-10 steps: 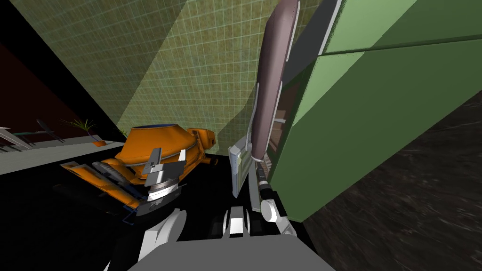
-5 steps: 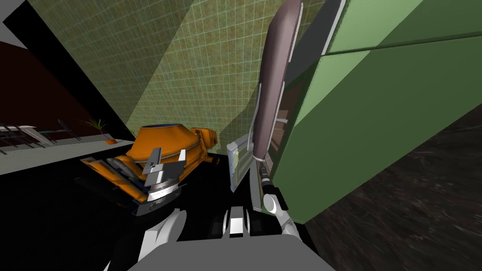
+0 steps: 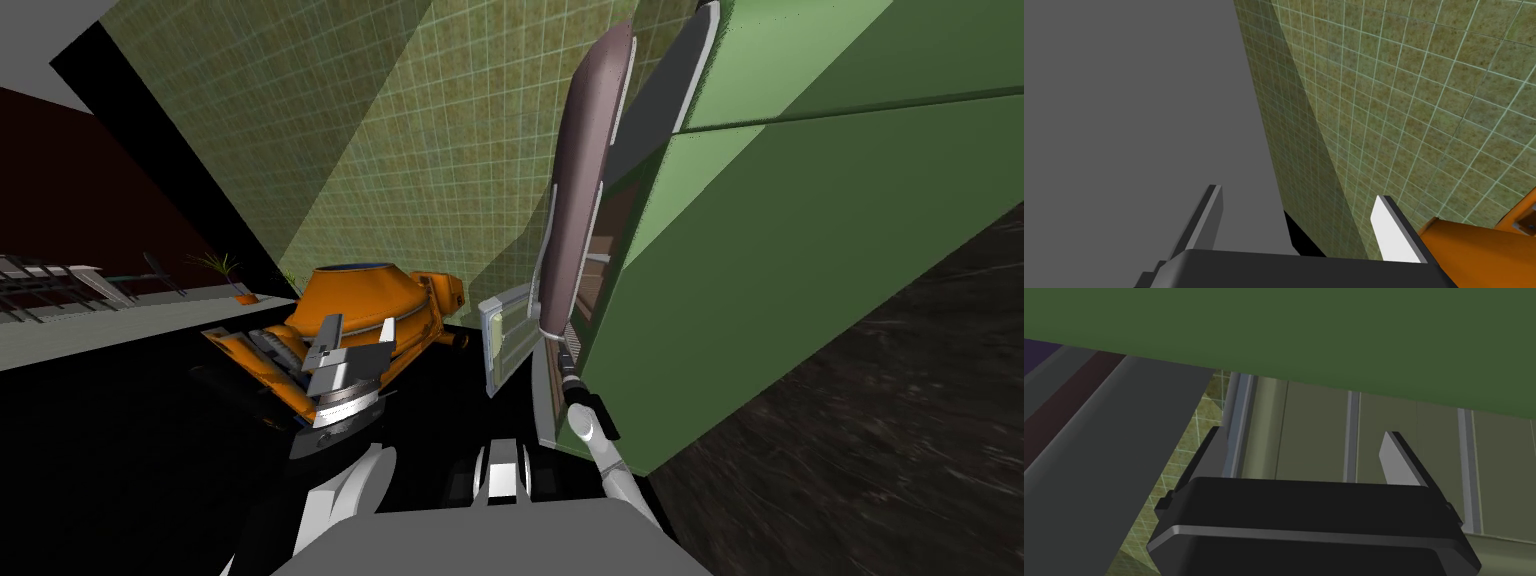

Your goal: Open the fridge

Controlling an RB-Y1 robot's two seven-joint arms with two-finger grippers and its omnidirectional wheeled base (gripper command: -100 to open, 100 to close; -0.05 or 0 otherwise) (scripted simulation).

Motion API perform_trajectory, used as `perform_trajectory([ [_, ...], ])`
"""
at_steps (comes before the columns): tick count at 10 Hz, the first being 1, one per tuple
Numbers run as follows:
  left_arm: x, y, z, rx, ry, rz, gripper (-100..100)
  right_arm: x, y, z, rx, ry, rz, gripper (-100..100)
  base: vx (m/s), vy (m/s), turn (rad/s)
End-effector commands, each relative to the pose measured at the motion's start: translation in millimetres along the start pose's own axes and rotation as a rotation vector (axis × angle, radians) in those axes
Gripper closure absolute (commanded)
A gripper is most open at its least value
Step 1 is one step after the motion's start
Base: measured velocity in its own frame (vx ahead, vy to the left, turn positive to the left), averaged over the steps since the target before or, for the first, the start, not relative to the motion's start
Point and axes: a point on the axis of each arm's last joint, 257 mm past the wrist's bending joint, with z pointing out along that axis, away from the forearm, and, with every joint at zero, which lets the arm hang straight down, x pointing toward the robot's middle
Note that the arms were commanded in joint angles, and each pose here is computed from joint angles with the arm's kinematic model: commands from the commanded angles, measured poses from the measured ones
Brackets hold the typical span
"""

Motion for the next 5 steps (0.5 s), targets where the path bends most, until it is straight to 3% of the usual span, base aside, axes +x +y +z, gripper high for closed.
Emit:
perform_trajectory([
  [1, 0.1, 0.0, 0.1, 0.000, 0.000, 0.000, 0, 17.7, 15, 19.0, -0.052, 0.008, -0.009, -100, -0.090, 0.037, 0.179],
  [3, 0.0, 0.0, 0.0, 0.000, 0.000, 0.000, 0, 39.4, 19, 19.9, -0.067, 0.043, 0.001, -100, -0.030, 0.019, -0.020],
  [5, 0.0, 0.0, 0.0, 0.000, 0.000, 0.000, 0, 39.7, 19, 19.8, -0.070, 0.043, -0.033, -100, 0.003, -0.001, 0.003],
])
